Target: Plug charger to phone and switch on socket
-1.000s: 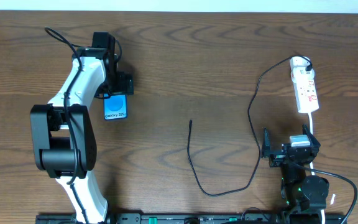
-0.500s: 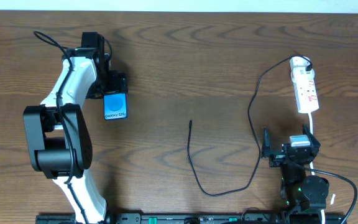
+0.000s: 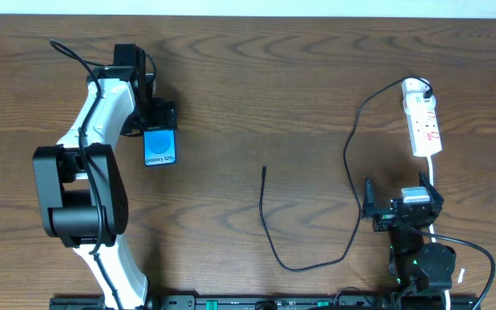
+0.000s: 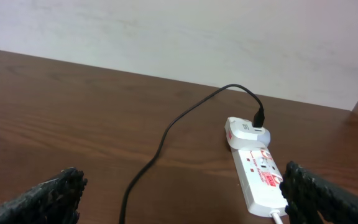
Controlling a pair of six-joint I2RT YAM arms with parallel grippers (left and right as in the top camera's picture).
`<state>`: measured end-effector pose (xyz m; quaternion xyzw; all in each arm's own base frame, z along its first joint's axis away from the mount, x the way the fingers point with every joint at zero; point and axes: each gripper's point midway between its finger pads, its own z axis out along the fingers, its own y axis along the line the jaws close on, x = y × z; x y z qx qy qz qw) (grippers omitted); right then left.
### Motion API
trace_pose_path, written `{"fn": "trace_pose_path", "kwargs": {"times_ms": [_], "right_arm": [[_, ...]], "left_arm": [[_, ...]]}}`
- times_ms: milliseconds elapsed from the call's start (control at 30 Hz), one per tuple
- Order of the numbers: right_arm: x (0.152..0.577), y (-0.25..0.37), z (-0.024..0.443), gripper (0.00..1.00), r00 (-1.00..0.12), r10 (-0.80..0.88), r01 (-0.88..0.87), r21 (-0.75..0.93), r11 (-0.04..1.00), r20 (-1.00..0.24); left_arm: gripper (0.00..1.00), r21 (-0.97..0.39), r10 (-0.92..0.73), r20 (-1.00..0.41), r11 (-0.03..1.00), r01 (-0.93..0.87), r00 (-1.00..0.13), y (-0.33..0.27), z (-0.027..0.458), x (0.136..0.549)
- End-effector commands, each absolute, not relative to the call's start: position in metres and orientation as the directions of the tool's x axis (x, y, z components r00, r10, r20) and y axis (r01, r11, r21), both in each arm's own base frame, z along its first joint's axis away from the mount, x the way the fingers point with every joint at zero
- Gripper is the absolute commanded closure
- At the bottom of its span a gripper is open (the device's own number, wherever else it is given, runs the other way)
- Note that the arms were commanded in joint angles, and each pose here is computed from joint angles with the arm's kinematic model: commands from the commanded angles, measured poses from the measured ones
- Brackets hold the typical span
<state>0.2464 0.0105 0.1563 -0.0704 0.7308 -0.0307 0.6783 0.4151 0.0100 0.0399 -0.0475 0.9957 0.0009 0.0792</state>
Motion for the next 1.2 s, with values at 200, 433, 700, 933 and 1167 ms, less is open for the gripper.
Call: {"fn": "trace_pose_path", "kwargs": {"times_ms": [200, 433, 700, 933, 1167], "right_arm": [[0.246, 0.01, 0.156, 0.01, -0.071, -0.155, -0.061, -0.151, 0.987, -0.985], [0.246, 0.01, 0.156, 0.01, -0.071, -0.155, -0.061, -0.151, 0.987, -0.985], [0.246, 0.01, 0.156, 0.01, -0.071, -0.155, -0.061, -0.151, 0.987, -0.985], [0.246, 0.01, 0.156, 0.01, -0.071, -0.155, -0.061, -0.151, 0.987, -0.985], [0.246, 0.01, 0.156, 0.01, -0.071, -0.155, -0.061, -0.151, 0.987, -0.985]], "left_arm": [[0.02, 0.008, -0.07, -0.135, 0.997, -0.072, -0.988, 0.003, 0.027, 0.414], [0.02, 0.011, -0.072, -0.092, 0.997, -0.074, -0.993, 0.003, 0.01, 0.41], [0.02, 0.012, -0.072, -0.07, 0.997, -0.073, -0.995, 0.003, -0.001, 0.408], [0.02, -0.011, -0.092, -0.1, 0.996, -0.091, -0.991, 0.0, 0.0, 0.416], [0.02, -0.022, -0.095, -0.088, 0.995, -0.093, -0.992, -0.002, -0.002, 0.413]]}}
